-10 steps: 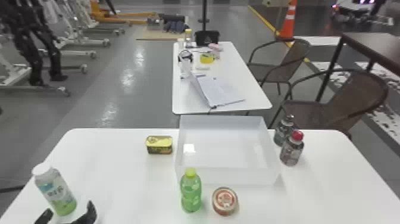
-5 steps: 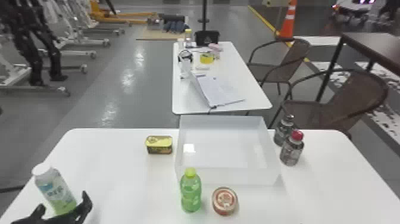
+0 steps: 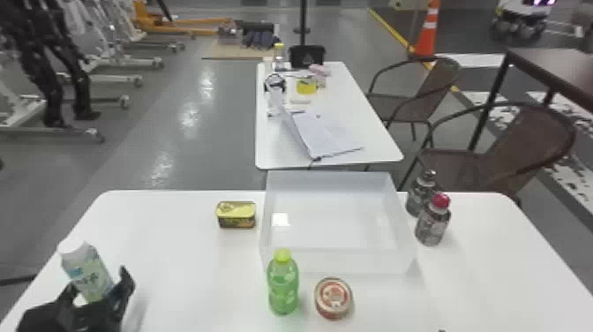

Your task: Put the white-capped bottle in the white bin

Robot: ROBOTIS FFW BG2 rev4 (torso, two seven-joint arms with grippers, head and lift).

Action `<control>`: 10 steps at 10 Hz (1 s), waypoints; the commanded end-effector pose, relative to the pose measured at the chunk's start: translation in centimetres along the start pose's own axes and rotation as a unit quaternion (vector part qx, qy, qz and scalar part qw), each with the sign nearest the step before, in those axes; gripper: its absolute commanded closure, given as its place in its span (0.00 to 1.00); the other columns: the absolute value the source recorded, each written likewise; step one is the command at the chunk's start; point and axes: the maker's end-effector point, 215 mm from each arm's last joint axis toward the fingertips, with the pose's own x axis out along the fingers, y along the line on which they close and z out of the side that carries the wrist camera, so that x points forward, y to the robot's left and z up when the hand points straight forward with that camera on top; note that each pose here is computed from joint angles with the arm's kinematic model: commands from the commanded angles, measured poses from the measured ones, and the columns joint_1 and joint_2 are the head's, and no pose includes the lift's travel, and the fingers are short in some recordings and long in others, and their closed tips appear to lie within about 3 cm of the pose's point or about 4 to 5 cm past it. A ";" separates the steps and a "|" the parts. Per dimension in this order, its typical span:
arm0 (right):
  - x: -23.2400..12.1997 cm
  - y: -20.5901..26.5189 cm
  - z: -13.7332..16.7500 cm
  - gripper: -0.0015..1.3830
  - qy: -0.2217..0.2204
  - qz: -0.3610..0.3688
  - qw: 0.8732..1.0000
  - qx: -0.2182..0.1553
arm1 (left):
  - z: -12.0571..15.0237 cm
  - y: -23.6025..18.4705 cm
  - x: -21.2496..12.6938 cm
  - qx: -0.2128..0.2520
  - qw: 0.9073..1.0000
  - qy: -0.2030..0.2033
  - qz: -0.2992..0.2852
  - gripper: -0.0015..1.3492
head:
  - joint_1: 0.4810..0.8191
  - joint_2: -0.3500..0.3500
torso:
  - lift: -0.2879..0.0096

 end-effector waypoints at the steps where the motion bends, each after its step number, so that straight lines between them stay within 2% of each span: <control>1: 0.0 0.0 0.0 0.08 0.000 0.000 1.000 0.001 | 0.5 0.4 0.3 0.011 1.000 -0.006 -0.001 0.54 | 0.20 0.50 | 0.63; 3: 0.0 0.1 -0.1 0.08 0.001 -0.001 1.000 0.002 | 0.7 0.6 0.3 0.018 1.000 -0.009 0.001 0.82 | 0.20 0.50 | 0.63; 6: 0.0 0.1 -0.1 0.08 0.000 0.000 1.000 0.003 | 0.4 0.6 0.1 0.015 1.000 -0.006 0.002 0.82 | 0.20 0.50 | 0.63; 7: 0.0 0.1 -0.2 0.08 0.001 -0.001 1.000 0.003 | 1.3 -0.3 0.1 0.015 1.000 -0.018 -0.010 0.82 | 0.20 0.50 | 0.63; 9: 0.0 0.0 -0.2 0.08 0.001 -0.001 1.000 0.004 | 7.1 -5.4 0.8 0.036 0.994 -0.072 -0.074 0.82 | 0.20 0.50 | 0.63; 10: 0.0 0.0 -0.2 0.08 0.002 -0.001 1.000 0.005 | 10.6 -8.7 1.1 0.051 0.987 -0.099 -0.117 0.82 | 0.20 0.50 | 0.63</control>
